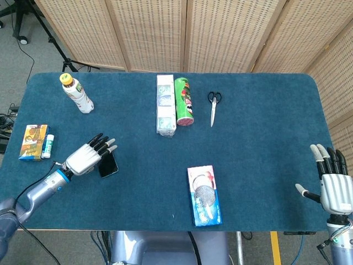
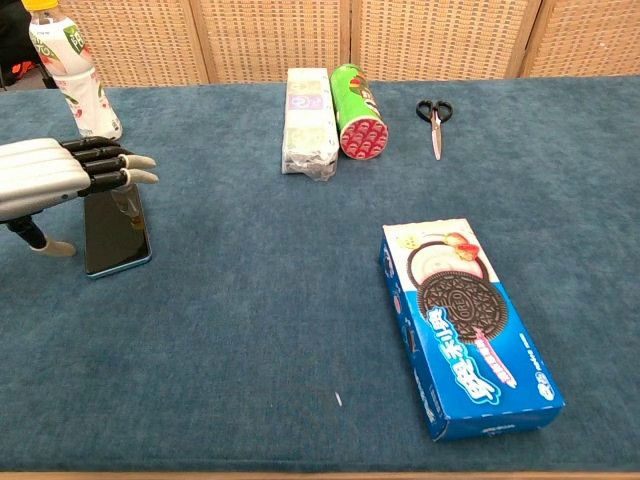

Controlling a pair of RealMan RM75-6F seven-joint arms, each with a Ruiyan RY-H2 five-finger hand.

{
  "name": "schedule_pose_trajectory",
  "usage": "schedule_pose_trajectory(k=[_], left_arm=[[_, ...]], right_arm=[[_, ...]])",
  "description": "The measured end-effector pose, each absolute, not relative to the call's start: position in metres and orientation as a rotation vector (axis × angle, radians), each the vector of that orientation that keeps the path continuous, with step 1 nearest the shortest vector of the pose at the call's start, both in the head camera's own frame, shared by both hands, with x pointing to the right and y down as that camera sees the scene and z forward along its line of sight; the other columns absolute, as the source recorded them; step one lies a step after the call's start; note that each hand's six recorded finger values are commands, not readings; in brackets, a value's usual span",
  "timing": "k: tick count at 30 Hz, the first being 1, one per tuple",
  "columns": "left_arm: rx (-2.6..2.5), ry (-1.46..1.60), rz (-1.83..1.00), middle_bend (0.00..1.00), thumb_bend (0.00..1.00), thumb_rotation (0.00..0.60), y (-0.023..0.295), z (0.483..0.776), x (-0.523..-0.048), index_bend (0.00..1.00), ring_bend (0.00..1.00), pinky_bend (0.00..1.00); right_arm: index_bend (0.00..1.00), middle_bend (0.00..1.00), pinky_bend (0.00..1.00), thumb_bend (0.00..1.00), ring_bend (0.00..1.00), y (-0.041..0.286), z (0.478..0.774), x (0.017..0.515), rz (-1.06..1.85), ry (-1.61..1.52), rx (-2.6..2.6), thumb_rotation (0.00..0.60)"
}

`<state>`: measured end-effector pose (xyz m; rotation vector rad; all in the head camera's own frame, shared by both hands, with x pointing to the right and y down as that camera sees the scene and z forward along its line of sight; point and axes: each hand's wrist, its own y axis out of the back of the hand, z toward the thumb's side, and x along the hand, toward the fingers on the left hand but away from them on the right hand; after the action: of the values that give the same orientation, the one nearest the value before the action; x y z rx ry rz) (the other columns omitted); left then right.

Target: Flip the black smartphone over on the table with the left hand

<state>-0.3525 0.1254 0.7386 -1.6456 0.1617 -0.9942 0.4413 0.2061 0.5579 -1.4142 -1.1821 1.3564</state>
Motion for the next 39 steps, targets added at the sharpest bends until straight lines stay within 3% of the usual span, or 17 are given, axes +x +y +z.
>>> schedule_pose_trajectory(k=[9,15,19,28,39], left_arm=[[-1.648,0.129,-0.977,0.0,0.35,0.6,0.126,0.747,-0.338,0.13,0.0,0.09],[-1.649,0.113,-0.977,0.13,0.53,0.6,0.132,0.75,-0.34,0.29,0.13,0.24],[-1.657,0.117,-0.987,0.19,0.59,0.6,0.138,0.752,-0.341,0.39,0.2,0.29],[-1.641,0.12,-0.995,0.26,0.73,0.6,0.14,0.752,-0.345,0.44,0.25,0.34],[-1.486,0.022,-0.907,0.27,0.76,0.6,0.121,0.739,-0.338,0.46,0.25,0.34]], right_arm=[[0.01,0.0,0.0,0.0,0.0,0.205,0.556,0.443,1.353,-1.196,-1.413,0.6],[0.01,0.0,0.0,0.0,0.0,0.205,0.554,0.442,1.343,-1.201,-1.42,0.6],[0.01,0.0,0.0,0.0,0.0,0.205,0.553,0.442,1.338,-1.202,-1.424,0.6],[0.01,0.0,0.0,0.0,0.0,0.206,0.553,0.44,1.333,-1.197,-1.431,0.6],[0.01,0.0,0.0,0.0,0.0,0.206,0.554,0.44,1.336,-1.195,-1.436,0.6]])
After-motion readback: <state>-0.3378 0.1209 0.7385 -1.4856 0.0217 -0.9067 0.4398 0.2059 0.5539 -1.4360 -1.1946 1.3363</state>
